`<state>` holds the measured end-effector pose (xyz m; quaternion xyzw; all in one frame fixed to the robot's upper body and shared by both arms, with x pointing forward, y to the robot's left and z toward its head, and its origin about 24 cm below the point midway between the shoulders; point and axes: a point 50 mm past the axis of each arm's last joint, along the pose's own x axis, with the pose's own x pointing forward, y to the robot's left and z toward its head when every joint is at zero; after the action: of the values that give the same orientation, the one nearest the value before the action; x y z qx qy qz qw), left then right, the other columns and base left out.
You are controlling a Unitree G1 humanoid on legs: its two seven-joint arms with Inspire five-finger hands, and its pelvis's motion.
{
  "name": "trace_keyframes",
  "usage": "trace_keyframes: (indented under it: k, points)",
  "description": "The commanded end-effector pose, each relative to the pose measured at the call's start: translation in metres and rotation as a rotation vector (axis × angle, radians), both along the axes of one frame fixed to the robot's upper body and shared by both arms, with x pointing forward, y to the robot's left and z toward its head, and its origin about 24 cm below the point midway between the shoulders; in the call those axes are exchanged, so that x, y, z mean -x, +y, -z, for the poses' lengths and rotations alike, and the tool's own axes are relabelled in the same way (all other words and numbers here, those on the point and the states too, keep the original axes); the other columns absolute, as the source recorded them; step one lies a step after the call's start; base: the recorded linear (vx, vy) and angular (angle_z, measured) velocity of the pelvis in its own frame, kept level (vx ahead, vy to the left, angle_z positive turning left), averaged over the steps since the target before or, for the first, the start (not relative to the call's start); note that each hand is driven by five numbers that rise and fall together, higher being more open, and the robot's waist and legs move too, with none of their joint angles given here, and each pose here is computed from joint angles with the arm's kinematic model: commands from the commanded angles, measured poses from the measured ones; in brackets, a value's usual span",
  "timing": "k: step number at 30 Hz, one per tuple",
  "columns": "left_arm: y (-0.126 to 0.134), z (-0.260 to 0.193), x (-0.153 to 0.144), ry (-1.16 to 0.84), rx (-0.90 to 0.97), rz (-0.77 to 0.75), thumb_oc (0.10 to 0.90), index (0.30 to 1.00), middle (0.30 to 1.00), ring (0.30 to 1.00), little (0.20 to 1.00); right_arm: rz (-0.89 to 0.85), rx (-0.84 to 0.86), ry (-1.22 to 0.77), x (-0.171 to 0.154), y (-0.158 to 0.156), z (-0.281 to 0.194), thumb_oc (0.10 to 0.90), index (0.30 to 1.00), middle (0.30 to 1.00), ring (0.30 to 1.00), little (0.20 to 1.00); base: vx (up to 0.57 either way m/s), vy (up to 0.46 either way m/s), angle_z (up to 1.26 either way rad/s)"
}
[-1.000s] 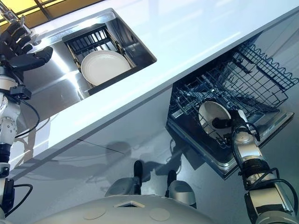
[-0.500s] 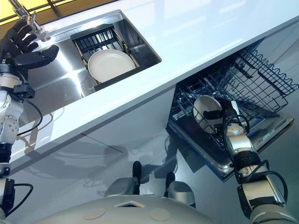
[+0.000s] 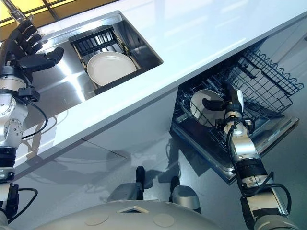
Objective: Pick up plates and place into dishwasher.
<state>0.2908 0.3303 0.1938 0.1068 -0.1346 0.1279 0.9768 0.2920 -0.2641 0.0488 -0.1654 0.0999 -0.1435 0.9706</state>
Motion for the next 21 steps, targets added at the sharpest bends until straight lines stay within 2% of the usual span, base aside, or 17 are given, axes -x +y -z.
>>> trace_keyframes:
  k: [1, 10, 15, 21]
  points:
    - [-0.013, -0.069, -0.003, -0.212, -0.186, 0.057, 0.800, 0.900, 0.900, 0.900, 0.900, -0.055, 0.077, -0.209, 0.002, -0.012, -0.044, 0.800, 0.900, 0.900, 0.900, 0.900, -0.04, 0.086, -0.19]
    - [-0.015, -0.098, -0.015, -0.191, -0.286, 0.043, 0.800, 0.900, 0.900, 0.900, 0.900, -0.074, 0.078, -0.261, 0.002, -0.010, -0.057, 0.800, 0.900, 0.900, 0.900, 0.900, -0.05, 0.082, -0.19]
    - [-0.013, -0.113, -0.030, -0.044, -0.462, -0.009, 0.800, 0.900, 0.900, 0.900, 0.900, -0.077, 0.018, -0.382, -0.002, -0.006, -0.083, 0.800, 0.900, 0.900, 0.900, 0.900, -0.02, 0.097, -0.14]
    - [-0.003, -0.128, -0.037, 0.096, -0.548, -0.086, 0.800, 0.900, 0.900, 0.900, 0.900, -0.100, 0.001, -0.406, 0.002, -0.006, -0.090, 0.800, 0.900, 0.900, 0.900, 0.900, 0.01, 0.069, -0.12]
